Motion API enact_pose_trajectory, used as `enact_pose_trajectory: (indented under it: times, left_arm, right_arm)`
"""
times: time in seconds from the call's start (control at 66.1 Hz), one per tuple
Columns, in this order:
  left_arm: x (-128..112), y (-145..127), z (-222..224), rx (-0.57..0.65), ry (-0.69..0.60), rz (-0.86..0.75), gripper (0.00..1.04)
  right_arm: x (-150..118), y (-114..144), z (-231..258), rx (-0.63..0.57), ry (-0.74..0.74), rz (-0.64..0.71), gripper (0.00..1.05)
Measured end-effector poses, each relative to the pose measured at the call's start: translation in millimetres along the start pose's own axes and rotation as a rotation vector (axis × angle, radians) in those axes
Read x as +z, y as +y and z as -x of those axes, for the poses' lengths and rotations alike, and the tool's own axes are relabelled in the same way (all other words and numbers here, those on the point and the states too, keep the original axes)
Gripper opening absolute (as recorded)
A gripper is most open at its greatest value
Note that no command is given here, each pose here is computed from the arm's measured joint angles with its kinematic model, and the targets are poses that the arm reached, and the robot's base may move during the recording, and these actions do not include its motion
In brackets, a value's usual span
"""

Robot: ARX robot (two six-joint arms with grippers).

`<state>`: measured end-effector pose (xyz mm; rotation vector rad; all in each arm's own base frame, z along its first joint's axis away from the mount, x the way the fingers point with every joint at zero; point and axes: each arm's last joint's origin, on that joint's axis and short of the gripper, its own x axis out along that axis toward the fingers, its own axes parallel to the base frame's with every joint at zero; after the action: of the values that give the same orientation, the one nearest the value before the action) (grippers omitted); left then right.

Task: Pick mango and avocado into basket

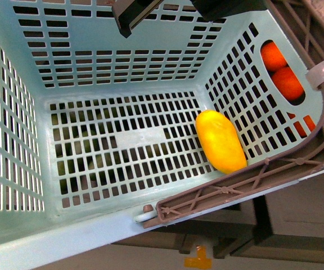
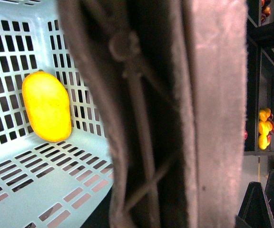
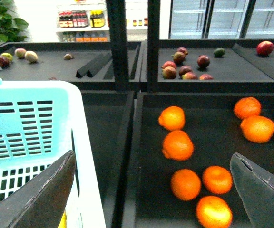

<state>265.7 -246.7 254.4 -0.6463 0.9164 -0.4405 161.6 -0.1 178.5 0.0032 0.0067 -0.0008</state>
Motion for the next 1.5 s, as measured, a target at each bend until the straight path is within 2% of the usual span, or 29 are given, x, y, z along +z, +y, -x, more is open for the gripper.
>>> enact_pose_trajectory:
  times: [1.315, 1.331, 1.421, 1.497]
  left_arm:
    - [4, 3, 0, 0.017, -0.024, -0.003, 0.14]
    - [4, 3, 0, 0.017, -0.023, -0.001, 0.14]
    - [2, 2, 0, 0.007, -0.01, 0.0, 0.14]
    - [0, 0, 0, -0.002, 0.002, -0.004, 0.14]
  right_arm:
    - [0, 0, 0, 0.005, 0.001, 0.0, 0.96]
    - [0, 0, 0, -0.006, 0.007, -0.009, 0.96]
    - [7, -6, -11, -0.2, 0.285, -0.156, 0.96]
    - [9, -23, -15, -0.321, 0.517, -0.348, 0.96]
